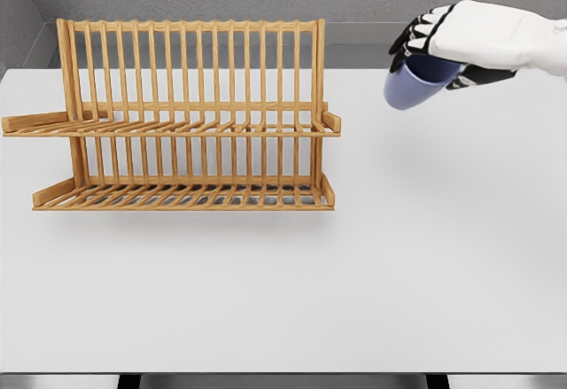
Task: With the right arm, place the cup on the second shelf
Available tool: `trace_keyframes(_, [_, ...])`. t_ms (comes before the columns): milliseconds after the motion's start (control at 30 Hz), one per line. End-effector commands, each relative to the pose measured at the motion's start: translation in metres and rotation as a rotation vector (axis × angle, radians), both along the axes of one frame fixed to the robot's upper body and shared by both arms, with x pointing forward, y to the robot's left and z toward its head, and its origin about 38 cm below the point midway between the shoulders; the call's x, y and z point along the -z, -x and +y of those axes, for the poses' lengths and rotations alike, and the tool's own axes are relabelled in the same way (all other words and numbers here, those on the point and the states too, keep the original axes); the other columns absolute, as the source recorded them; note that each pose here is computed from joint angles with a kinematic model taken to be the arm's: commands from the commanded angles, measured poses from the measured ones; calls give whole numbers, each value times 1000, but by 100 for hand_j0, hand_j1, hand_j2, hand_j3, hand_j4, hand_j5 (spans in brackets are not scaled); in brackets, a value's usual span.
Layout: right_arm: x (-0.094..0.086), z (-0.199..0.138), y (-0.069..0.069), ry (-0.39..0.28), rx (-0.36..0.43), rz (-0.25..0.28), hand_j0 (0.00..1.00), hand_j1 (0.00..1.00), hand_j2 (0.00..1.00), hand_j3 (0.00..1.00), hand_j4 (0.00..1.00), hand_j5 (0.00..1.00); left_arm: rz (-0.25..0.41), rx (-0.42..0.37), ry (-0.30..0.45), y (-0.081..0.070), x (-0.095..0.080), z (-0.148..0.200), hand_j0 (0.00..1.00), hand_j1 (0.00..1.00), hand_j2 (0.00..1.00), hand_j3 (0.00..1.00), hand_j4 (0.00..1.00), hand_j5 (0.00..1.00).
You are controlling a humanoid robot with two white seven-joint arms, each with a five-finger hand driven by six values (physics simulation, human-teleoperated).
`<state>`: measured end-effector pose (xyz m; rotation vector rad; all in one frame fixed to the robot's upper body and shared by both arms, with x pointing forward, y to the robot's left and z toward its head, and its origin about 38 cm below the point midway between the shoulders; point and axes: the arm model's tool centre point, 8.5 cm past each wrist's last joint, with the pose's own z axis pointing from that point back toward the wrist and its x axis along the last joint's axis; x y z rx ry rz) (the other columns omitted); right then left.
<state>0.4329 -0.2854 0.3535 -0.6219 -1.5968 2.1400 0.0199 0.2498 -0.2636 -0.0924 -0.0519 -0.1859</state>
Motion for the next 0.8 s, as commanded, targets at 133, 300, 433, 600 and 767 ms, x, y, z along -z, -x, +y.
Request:
trace_keyframes(133, [-10,21,16,4,-73,-43,65,65,65,65,65,65,-1,1,0,0,0,0,100,100,100,100,100,100])
trace_keyframes(300, [-29,24,17,8,-84,-90,65,65,65,65,65,65,0,0,0,0,0,0,100,100,100,100,100,100])
trace_keyframes(433, [-34,22,17,6,-79,-103,65,65,65,65,65,65,0,0,0,0,0,0,100,100,100,100,100,100])
trace_keyframes(600, [-35,38,26,3,-131,-120,65,65,65,65,65,65,-1,0,0,0,0,0,100,100,100,100,100,100])
trace_keyframes(767, [-33,56,26,-28,-184,-121,65,65,65,65,65,65,-1,0,0,0,0,0,100,100,100,100,100,100])
